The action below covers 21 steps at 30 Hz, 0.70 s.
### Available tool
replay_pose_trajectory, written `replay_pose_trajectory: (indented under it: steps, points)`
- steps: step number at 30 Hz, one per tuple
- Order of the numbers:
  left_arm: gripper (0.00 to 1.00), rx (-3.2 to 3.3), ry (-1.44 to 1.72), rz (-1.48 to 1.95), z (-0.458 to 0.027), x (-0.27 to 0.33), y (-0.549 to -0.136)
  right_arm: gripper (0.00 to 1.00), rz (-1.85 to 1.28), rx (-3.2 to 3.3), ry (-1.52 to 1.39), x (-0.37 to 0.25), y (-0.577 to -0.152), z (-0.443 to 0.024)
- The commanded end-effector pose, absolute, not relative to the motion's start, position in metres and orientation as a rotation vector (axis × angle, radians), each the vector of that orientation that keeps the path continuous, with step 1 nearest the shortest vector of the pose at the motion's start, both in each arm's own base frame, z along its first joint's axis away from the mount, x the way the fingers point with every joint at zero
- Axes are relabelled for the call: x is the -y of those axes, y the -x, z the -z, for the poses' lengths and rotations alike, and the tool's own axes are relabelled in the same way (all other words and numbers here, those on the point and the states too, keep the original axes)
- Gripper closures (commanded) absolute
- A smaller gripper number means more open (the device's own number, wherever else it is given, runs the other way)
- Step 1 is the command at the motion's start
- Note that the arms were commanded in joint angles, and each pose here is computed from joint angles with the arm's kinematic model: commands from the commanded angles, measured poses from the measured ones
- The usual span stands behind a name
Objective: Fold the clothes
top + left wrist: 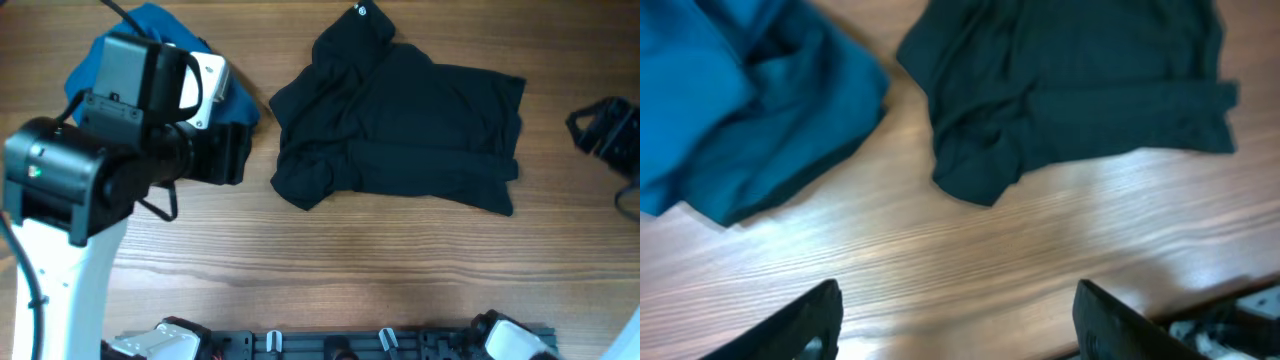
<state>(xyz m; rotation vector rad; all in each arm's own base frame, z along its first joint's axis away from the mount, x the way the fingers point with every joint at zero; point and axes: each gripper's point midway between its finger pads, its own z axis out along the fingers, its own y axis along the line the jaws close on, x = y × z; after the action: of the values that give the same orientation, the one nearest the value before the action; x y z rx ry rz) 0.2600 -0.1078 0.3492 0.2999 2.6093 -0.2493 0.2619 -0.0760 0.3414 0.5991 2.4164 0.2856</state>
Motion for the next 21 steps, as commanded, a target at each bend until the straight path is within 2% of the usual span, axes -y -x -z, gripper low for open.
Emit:
replay_pose_trajectory:
  steps: [1,5,7,11,12,15,16,18,20,21]
  points:
    - [0.28,-2.821,-0.306,0.404,-0.256,0.142,-0.284,0.21,-0.332,-2.513,-0.804,0.077,-0.254,-0.286]
    - [0.27,-2.881,-0.355,0.641,-0.164,0.182,-0.306,0.31,-0.536,-2.628,-0.780,0.058,-0.259,-0.223]
    - [0.27,-2.857,-0.482,0.777,-0.112,0.214,-0.320,0.35,-0.584,-2.634,-0.771,0.057,-0.268,-0.192]
    - [0.32,-2.862,-0.563,0.736,-0.063,0.234,-0.336,0.36,-0.576,-2.623,-0.764,0.060,-0.272,-0.179]
    - [0.39,-2.867,-0.577,0.736,-0.053,0.240,-0.338,0.35,-0.576,-2.622,-0.763,0.060,-0.273,-0.179]
    - [0.46,-2.885,-0.608,0.683,-0.031,0.246,-0.339,0.35,-0.567,-2.619,-0.758,0.061,-0.274,-0.180]
    - [0.60,-2.885,-0.616,0.539,-0.022,0.240,-0.344,0.35,-0.564,-2.613,-0.754,0.062,-0.275,-0.180]
    - [0.80,-2.885,-0.626,0.524,-0.022,0.241,-0.342,0.35,-0.561,-2.609,-0.750,0.063,-0.276,-0.181]
    - [0.95,-2.894,-0.636,0.522,-0.021,0.242,-0.339,0.35,-0.560,-2.606,-0.749,0.063,-0.277,-0.181]
    - [0.96,-2.908,-0.636,0.520,-0.022,0.242,-0.335,0.35,-0.559,-2.604,-0.747,0.063,-0.277,-0.181]
